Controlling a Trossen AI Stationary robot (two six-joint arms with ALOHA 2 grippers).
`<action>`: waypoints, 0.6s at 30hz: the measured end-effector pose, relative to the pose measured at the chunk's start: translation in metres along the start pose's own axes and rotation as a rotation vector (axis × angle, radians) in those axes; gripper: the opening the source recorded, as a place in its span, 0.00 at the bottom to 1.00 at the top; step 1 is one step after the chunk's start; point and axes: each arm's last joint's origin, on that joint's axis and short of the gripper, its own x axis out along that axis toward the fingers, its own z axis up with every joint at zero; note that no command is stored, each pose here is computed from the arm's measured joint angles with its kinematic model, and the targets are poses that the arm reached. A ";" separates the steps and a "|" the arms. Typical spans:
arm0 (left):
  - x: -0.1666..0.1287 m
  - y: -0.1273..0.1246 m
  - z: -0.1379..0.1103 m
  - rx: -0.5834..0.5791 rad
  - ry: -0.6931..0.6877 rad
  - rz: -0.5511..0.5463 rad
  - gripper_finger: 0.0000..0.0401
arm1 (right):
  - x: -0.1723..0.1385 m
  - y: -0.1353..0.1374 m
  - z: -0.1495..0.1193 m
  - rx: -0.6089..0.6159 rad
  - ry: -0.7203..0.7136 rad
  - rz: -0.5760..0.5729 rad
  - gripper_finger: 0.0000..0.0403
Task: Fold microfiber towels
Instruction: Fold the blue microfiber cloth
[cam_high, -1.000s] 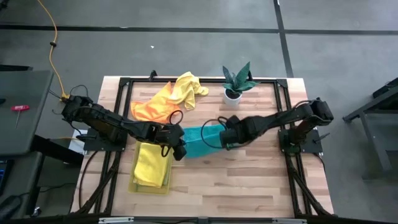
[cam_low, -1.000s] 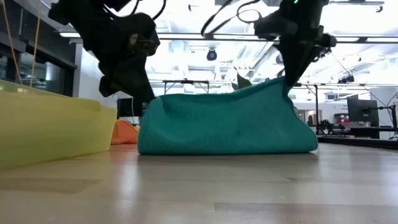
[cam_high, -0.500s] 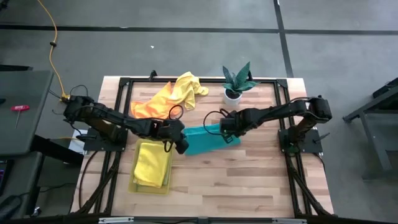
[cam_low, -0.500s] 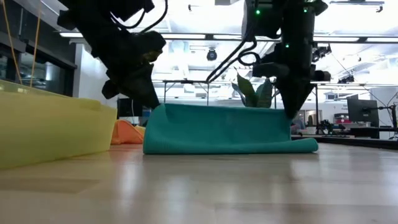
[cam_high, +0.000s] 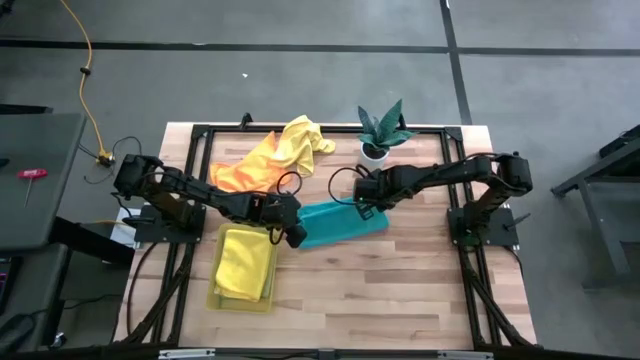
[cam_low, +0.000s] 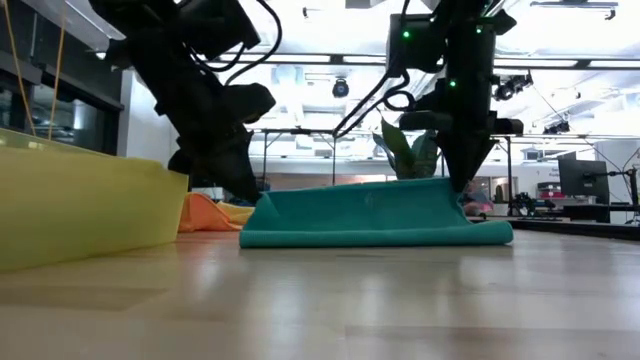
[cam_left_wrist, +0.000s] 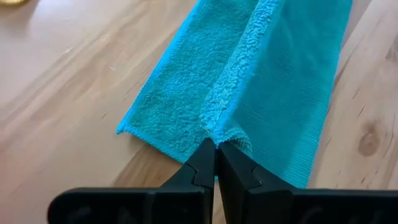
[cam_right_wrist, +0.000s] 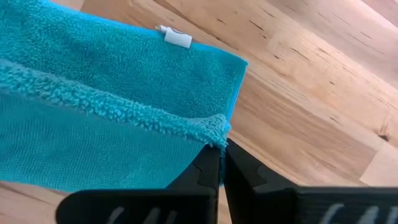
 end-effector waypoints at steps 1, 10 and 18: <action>0.000 0.000 0.000 0.011 -0.003 0.001 0.00 | 0.000 0.000 0.000 0.000 0.000 -0.001 0.00; 0.002 0.013 0.005 0.033 0.013 0.075 0.14 | 0.000 -0.001 0.001 0.010 -0.034 -0.023 0.13; -0.026 0.036 0.021 0.095 0.016 0.124 0.32 | -0.013 -0.008 0.009 -0.052 -0.104 -0.030 0.37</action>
